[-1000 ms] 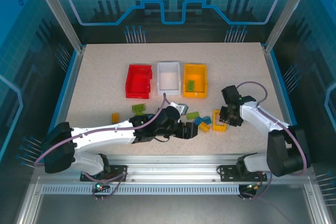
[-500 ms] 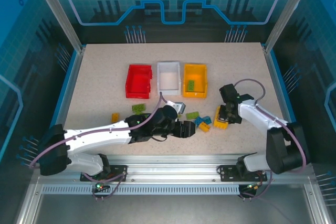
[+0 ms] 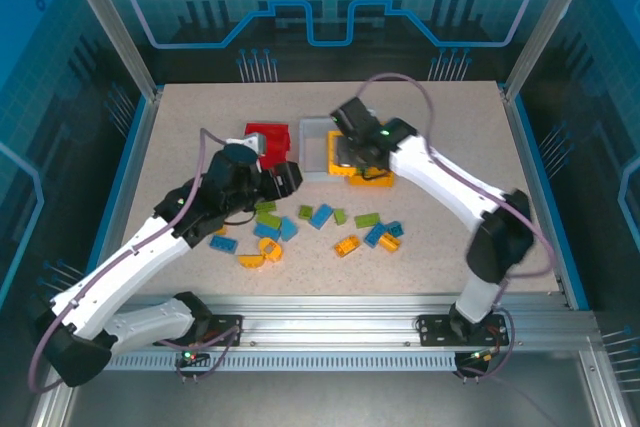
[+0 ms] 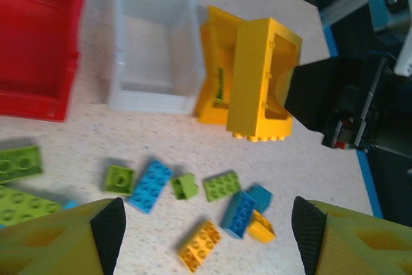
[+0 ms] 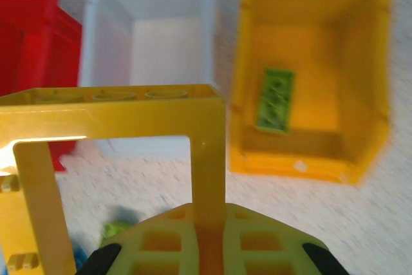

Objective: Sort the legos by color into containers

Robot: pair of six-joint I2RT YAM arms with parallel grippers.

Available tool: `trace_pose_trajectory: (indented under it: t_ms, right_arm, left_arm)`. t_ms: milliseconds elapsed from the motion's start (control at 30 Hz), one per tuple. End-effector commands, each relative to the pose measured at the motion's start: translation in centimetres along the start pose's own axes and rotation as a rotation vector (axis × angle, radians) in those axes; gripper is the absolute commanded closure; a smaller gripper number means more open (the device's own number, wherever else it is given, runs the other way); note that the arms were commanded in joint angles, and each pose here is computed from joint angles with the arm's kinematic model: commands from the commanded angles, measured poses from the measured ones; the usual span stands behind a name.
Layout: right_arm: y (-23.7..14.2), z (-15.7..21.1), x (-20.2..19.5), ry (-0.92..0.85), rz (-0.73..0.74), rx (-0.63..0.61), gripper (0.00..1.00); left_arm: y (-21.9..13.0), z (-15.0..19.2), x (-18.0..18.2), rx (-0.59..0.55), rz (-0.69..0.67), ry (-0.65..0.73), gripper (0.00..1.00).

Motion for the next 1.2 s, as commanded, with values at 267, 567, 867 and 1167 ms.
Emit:
trace_pose_trajectory:
  t_ms: [267,567,867,1167]
  right_arm:
    - [11.4,-2.4,3.6,0.017,0.070,0.114,0.88]
    - [16.1,-1.4,2.7,0.036,0.091,0.179,0.88]
    - [16.4,-1.8,2.7,0.052,0.070,0.184,0.85]
    - [11.2,-4.1,5.0,0.004,0.004,0.085,0.60]
  left_arm:
    - [-0.3,-0.6,1.3,0.034,0.008,-0.013,0.27]
    - [-0.6,0.7,2.0,0.047,0.016,-0.029,0.27]
    - [-0.4,1.3,2.0,0.060,0.036,-0.050,0.27]
    - [-0.8,2.0,3.2,0.065,-0.014,-0.048,0.27]
Point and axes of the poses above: each hand's point on the last joint's axis, 136 mm out from that joint toward the fingers, its own y axis out along the fingers, its own x axis along the line the jaws close on, z = x × y, the point moved 1 cm from there along -y, back along the fingers, and after that the axes turned 6 degrees about y, right-handed, at the moved point
